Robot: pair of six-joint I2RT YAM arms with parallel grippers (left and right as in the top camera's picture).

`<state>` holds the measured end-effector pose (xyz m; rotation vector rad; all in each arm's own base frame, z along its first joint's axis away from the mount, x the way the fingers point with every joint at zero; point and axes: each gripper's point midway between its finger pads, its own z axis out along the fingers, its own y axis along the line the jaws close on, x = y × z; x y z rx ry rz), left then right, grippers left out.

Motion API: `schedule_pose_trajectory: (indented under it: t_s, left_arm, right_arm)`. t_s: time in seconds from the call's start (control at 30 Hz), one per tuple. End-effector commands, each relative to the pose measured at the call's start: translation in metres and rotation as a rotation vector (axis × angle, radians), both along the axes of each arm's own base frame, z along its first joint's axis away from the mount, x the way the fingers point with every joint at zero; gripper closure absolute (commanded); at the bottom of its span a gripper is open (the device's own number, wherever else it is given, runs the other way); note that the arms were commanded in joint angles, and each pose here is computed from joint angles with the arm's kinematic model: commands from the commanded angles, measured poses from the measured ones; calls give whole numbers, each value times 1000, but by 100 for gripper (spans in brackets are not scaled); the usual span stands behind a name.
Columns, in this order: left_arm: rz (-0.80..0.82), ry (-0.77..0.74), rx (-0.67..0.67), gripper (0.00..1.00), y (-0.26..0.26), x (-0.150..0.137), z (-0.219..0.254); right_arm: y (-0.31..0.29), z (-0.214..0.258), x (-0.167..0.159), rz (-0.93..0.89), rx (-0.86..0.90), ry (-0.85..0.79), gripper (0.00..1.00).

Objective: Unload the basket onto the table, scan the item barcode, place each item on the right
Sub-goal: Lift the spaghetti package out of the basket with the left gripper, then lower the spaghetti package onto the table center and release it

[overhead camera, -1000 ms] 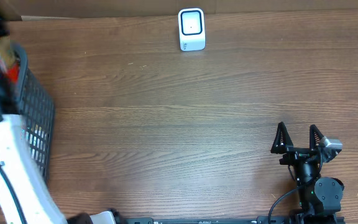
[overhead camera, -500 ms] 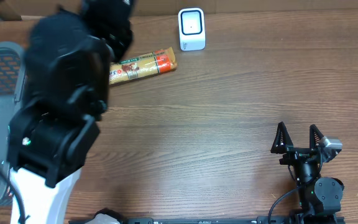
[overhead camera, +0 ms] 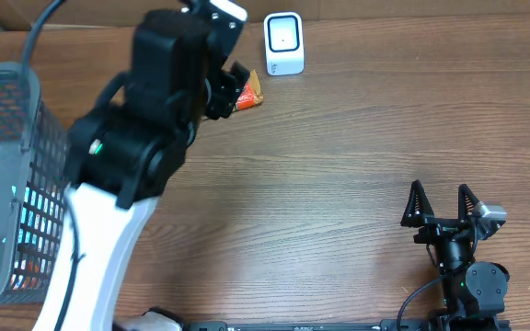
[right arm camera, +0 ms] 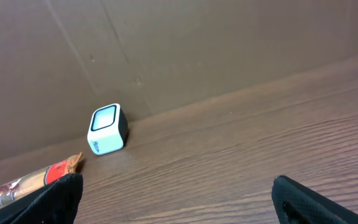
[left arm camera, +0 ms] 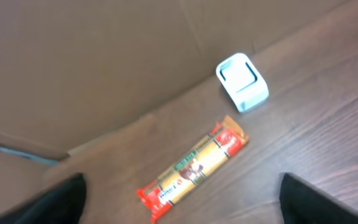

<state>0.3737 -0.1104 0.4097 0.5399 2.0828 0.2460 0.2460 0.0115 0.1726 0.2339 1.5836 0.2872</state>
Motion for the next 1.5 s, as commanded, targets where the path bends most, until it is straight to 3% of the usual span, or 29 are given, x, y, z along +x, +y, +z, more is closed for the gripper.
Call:
schedule_pose_trajectory:
  t_s: [0.0,0.37,0.53,0.7,0.97,1.47]
  left_arm:
    - [-58,108,80,0,0,28,-40]
    - [-256,355,94,0,48,113,-165]
    - [-227,432,108,0,81,138,-218]
    - [-294,524,165,0,90,146,-273]
    - [-307,594,150,0,88,158,-332]
    - [-335,697,94,0,80,151,-389]
  right_arm:
    - [1,-3,0,5,-3,0,0]
    - [1,-3,0,5,-3,0,0]
    - [1,-3,0,5,-3,0,0]
    - [1,-3,0,5,-4,0,0]
    - [1,-3,0,5,-4,0,0]
    - [1,-3,0,5,-3,0,0]
